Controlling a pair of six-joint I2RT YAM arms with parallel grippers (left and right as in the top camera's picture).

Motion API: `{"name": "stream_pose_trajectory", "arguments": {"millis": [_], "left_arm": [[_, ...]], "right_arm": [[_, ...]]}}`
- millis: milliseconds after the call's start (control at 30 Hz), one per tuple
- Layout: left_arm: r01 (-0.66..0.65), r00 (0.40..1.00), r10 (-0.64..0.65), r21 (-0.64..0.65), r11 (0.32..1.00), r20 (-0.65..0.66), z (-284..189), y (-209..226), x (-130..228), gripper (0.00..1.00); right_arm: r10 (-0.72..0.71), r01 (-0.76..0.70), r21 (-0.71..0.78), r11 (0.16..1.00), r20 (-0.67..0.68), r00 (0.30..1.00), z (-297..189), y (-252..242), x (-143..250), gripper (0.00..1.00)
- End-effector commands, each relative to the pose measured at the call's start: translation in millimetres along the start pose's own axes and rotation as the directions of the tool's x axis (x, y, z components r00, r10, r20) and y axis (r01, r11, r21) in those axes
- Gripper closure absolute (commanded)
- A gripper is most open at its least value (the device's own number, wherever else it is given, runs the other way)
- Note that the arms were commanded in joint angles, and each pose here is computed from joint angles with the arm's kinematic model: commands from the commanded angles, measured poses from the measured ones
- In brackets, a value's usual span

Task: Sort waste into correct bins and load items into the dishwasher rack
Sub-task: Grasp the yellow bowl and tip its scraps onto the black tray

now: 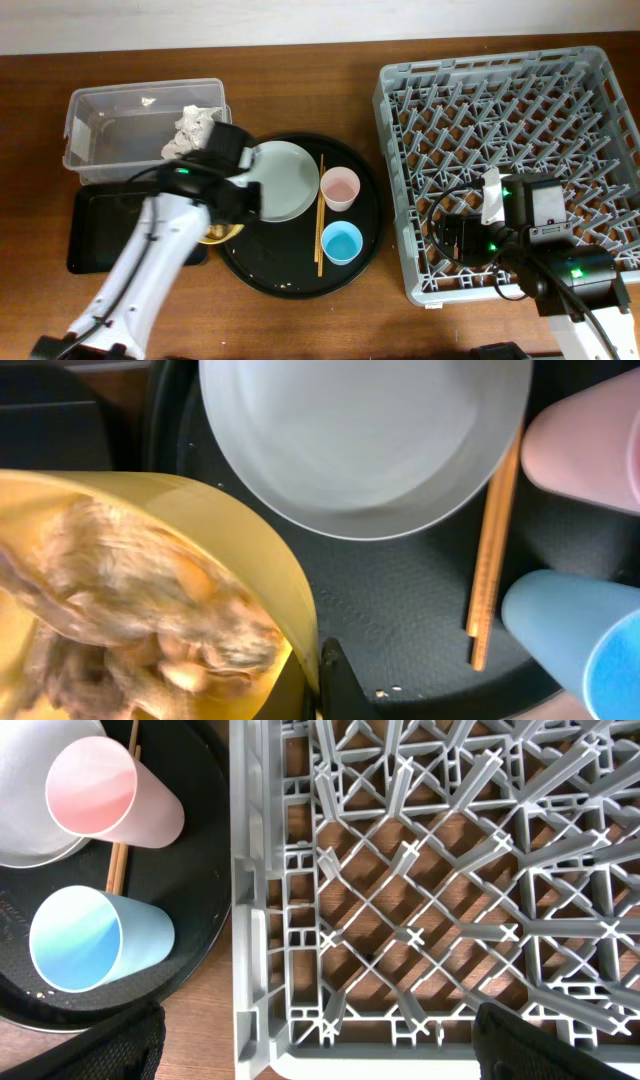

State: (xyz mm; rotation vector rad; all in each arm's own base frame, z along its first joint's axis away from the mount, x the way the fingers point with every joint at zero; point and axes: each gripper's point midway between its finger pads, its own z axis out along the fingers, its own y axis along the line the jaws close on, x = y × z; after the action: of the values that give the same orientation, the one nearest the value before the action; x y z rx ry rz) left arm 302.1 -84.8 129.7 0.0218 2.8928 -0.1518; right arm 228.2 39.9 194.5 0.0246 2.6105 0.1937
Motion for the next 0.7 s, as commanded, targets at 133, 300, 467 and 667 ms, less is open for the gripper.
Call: {"name": "stream_pose_trajectory", "arguments": {"millis": [133,300,467,667], "left_arm": [[0.001,0.983,-0.098,0.539,0.842,0.152,-36,60,-32,1.00],[0.228,0.904,-0.427,0.818,0.529,0.024,-26,112,-39,1.00],[0.298,0.799,-0.598,0.906,0.300,-0.065,-34,145,-43,1.00],[0.230,0.750,-0.655,0.965,0.123,-0.095,-65,144,-56,1.00]], "right_arm": [[0.004,-0.004,0.003,1.000,0.020,1.000,-5,0,-5,0.01],[0.005,-0.005,0.005,1.000,0.009,1.000,-5,-1,-3,0.01],[0.005,-0.005,0.005,1.000,0.009,1.000,-5,-1,-3,0.01],[0.006,-0.006,0.006,1.000,0.002,1.000,-5,-1,-1,0.01]]}}
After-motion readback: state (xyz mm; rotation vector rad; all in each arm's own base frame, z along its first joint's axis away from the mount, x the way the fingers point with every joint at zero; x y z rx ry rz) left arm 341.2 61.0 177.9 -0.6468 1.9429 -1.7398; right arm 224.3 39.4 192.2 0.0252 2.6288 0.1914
